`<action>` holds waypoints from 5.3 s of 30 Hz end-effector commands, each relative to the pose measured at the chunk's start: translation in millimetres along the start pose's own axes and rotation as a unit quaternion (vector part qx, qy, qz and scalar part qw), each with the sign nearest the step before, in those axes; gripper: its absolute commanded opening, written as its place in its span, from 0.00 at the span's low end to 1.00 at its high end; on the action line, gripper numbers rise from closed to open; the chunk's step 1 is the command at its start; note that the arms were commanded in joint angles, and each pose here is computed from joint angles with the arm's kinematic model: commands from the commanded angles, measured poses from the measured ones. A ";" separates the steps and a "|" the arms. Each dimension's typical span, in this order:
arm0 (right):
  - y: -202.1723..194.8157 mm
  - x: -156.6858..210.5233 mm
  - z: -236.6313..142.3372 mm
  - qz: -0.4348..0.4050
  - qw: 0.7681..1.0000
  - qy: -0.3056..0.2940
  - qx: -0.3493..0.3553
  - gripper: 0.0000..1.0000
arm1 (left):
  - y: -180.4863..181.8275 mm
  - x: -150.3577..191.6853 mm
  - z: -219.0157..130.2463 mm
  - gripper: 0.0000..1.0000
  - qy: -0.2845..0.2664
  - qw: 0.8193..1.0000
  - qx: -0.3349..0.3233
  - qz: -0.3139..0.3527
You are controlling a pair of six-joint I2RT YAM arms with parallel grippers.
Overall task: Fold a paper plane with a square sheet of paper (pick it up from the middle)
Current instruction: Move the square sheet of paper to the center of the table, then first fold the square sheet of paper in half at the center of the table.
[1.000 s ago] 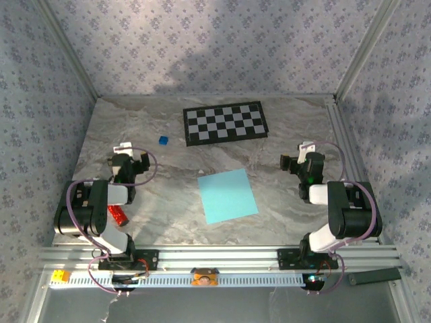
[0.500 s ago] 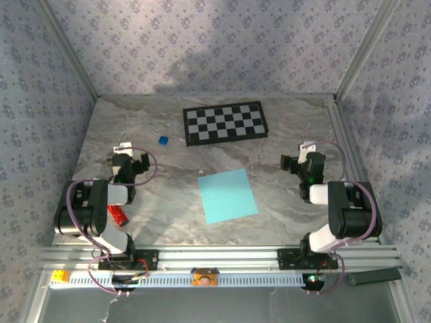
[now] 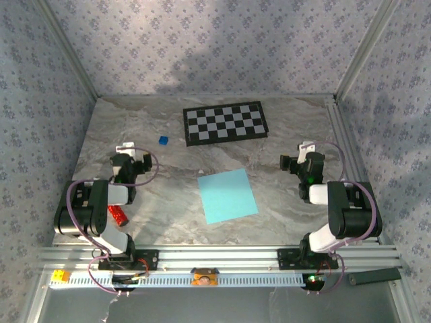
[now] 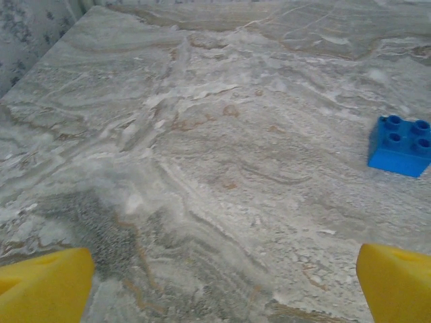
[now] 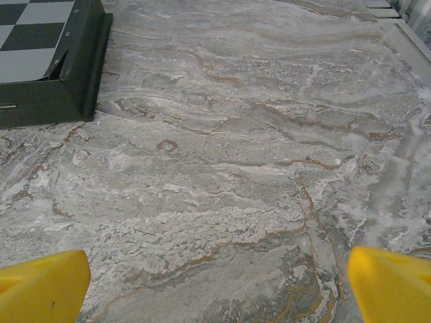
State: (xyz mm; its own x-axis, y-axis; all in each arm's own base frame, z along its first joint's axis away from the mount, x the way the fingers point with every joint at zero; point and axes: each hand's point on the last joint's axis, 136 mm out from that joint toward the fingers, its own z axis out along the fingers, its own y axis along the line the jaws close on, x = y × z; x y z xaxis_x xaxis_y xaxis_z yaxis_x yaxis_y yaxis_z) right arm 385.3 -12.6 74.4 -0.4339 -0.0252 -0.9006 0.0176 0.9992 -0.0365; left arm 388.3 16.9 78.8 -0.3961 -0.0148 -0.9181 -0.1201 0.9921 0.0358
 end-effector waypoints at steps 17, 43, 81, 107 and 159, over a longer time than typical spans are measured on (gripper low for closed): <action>8.1 -42.3 -44.6 0.090 0.990 0.106 -0.016 1.00 | 10.2 -46.7 -90.7 1.00 0.043 0.991 -0.010 -0.126; 200.1 45.2 -152.9 0.163 0.846 0.395 -0.318 0.88 | -84.4 19.4 -191.3 1.00 0.223 0.868 0.236 -0.377; 319.5 56.1 -121.8 0.253 0.830 0.414 -0.275 0.78 | -167.6 17.6 -197.0 1.00 0.347 0.873 0.269 -0.213; 139.2 -15.9 -123.2 0.250 0.917 0.239 -0.200 0.99 | -271.5 52.4 -150.9 0.85 0.484 0.866 0.109 0.065; 117.8 48.5 -156.4 0.253 0.890 0.354 -0.138 0.99 | -295.7 101.0 -138.9 0.89 0.498 0.860 0.093 0.062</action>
State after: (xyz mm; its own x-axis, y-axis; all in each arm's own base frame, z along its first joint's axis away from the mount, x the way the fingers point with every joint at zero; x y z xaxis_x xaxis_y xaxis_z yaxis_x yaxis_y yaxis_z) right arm 233.2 116.1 99.7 -0.8905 0.3620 -0.2756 0.1755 0.8322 0.5259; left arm 256.4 -293.6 25.4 -0.9919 0.0806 -0.0986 0.0847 0.9957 -0.0384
